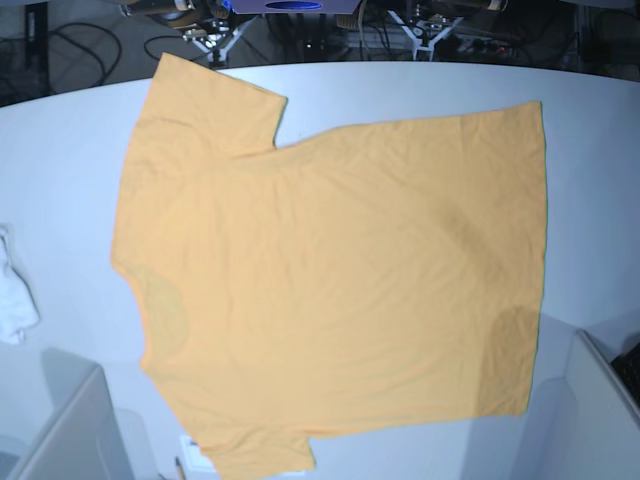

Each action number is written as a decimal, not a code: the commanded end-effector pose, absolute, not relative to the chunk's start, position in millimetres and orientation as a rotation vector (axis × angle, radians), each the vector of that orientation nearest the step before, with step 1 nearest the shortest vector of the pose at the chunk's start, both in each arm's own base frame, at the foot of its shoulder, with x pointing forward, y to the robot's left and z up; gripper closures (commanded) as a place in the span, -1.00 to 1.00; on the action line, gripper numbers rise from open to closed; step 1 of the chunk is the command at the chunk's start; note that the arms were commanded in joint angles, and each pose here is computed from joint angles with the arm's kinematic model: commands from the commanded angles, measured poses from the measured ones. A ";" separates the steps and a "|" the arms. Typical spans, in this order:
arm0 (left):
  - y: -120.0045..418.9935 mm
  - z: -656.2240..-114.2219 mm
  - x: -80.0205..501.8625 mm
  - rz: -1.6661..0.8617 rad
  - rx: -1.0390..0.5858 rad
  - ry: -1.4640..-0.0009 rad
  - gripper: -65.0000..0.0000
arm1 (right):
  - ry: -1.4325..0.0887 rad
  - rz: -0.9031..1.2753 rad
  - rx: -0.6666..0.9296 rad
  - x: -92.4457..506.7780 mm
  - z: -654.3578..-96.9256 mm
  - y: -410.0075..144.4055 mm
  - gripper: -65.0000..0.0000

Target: Fold the T-shirt properly

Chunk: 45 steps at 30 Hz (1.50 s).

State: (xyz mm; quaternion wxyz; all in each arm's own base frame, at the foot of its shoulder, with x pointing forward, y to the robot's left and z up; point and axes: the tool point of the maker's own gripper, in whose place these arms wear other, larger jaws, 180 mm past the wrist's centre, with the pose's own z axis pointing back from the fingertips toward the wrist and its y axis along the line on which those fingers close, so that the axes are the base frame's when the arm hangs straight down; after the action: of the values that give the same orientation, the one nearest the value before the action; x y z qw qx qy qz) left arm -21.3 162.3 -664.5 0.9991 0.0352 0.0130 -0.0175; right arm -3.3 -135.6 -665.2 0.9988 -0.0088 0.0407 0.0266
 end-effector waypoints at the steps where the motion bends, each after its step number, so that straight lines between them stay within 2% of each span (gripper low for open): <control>1: 160.3 -664.6 -22.5 -0.037 0.065 0.027 0.99 | 0.081 0.051 -0.030 -3.4 -665.1 -140.9 1.00; 3: 160.0 -664.7 -14.2 -0.038 0.064 -0.019 0.99 | 0.082 0.055 -0.029 -3.7 -665.1 -140.0 0.91; 7: 159.8 -664.3 -17.1 -0.039 0.063 -0.037 0.98 | 0.096 0.054 -0.028 -12.5 -665.0 -139.9 0.31; 9: 159.8 -664.0 -27.0 -0.040 0.063 -0.022 0.98 | 0.108 0.056 -0.030 -20.6 -664.8 -141.0 0.18; 12: 159.8 -663.9 -29.6 -0.040 0.063 -0.017 0.96 | 0.121 0.056 -0.029 -29.9 -664.5 -141.0 0.34; 13: 159.8 -663.9 -29.9 -0.040 0.063 -0.016 0.89 | 0.122 0.056 -0.029 -31.0 -664.4 -141.0 0.48; 15: 159.8 -663.9 -29.9 -0.040 0.063 -0.016 0.67 | 0.124 0.047 -0.029 -32.0 -664.4 -140.8 0.95; 18: 158.8 -664.0 -29.9 -0.038 0.061 -0.016 0.25 | 0.122 0.044 -0.023 -31.0 -664.5 -136.7 1.00; 20: 158.8 -664.0 -29.6 -0.038 0.061 -0.017 0.10 | 0.123 0.044 -0.021 -32.0 -664.5 -135.7 1.00; 21: 158.8 -664.0 -27.6 -0.038 0.061 -0.020 0.10 | 0.123 0.044 -0.021 -32.0 -664.5 -135.7 1.00; 23: 158.8 -664.1 -26.6 -0.038 0.061 -0.022 0.25 | 0.123 0.042 -0.019 -32.0 -664.5 -134.6 1.00; 25: 158.8 -664.0 -29.6 -0.038 0.061 -0.017 0.55 | 0.123 0.042 -0.019 -32.0 -664.5 -134.6 1.00; 27: 158.8 -663.5 -37.8 -0.039 0.061 -0.005 0.99 | 0.128 0.042 -0.019 -35.1 -664.4 -134.6 1.00; 38: 160.8 -661.8 -59.8 -0.044 0.063 0.027 1.00 | 0.162 0.051 -0.029 -59.9 -662.4 -141.8 1.00; 45: 165.0 -655.8 -98.7 -0.071 0.064 0.049 1.00 | 0.139 0.051 -0.050 -73.5 -660.1 -156.9 1.00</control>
State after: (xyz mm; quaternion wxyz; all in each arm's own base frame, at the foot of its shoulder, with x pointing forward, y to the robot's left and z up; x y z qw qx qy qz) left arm -91.5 161.5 -657.1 0.9988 0.0292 0.0203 -0.0324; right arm -63.7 -151.8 -661.3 0.9978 -0.0201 0.0575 0.0263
